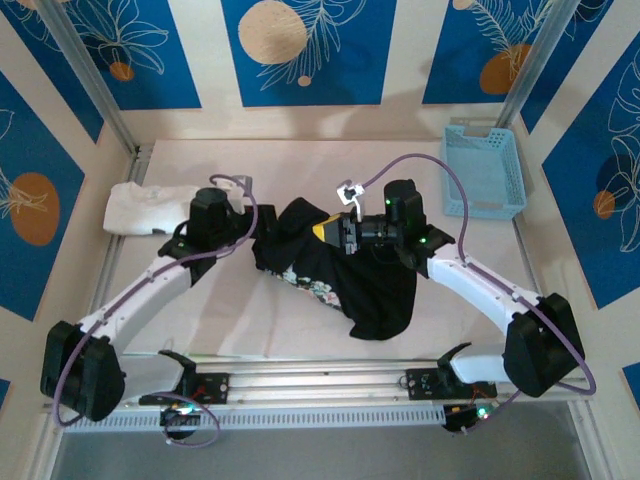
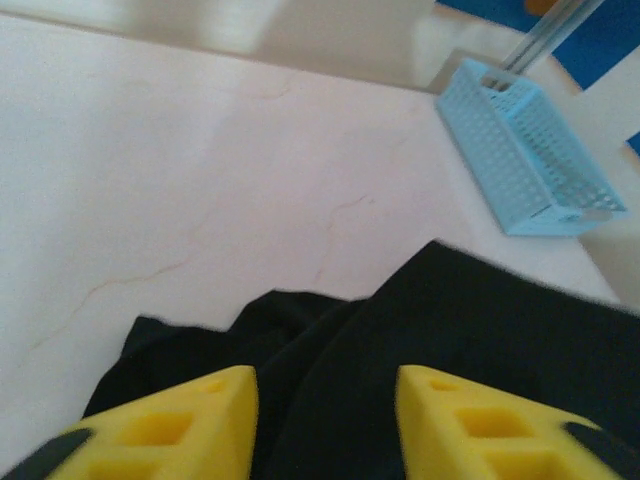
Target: Fold the inside-out t-shirt
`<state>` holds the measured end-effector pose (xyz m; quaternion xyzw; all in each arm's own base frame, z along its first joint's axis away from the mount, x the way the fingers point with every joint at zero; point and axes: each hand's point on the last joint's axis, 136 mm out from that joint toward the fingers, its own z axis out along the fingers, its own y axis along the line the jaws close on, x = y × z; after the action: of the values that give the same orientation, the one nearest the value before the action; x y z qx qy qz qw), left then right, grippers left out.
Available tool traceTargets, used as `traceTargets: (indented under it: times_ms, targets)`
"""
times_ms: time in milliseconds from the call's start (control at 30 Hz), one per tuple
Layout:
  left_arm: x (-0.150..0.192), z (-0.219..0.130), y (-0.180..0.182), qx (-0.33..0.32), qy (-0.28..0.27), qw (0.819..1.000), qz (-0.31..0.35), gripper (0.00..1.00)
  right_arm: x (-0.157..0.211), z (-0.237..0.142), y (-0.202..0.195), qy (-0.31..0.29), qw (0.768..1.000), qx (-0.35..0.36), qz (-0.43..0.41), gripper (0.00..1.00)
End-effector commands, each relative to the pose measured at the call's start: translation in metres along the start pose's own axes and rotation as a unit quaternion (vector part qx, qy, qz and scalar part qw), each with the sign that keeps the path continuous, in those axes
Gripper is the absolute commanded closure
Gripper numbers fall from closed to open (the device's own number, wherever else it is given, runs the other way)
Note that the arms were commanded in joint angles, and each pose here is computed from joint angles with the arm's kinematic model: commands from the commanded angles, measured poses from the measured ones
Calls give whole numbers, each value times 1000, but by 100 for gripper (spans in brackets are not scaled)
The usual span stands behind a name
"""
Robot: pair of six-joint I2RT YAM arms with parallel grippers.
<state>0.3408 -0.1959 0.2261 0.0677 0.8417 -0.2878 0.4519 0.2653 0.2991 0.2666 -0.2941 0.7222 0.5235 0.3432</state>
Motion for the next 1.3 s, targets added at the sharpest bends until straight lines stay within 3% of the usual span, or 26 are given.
traceTargets:
  times_ms: [0, 300, 533, 667, 833, 1100, 1267]
  targets:
    - [18, -20, 0, -33, 14, 997, 70, 52, -10, 0, 7, -9, 1000, -21, -13, 100]
    - [32, 3, -43, 82, 56, 992, 74, 48, -10, 2, 5, -7, 1000, -22, -11, 100]
    - [35, 44, -52, 109, 89, 988, 71, 44, -2, 2, 5, -3, 1000, -28, -6, 100]
    - [24, 61, -64, 142, 76, 986, 53, 72, 8, -4, 2, 9, 1000, -16, -18, 100]
    - [13, 62, -74, 175, 58, 982, 34, 99, 18, -19, -3, 8, 1000, 1, -25, 100]
    - [-11, 15, -95, 242, 2, 970, 7, 100, 19, -34, -16, 2, 998, 53, -43, 100]
    - [-23, -26, -121, 311, -22, 950, -11, 100, 4, -41, -58, -20, 984, 176, 8, 95]
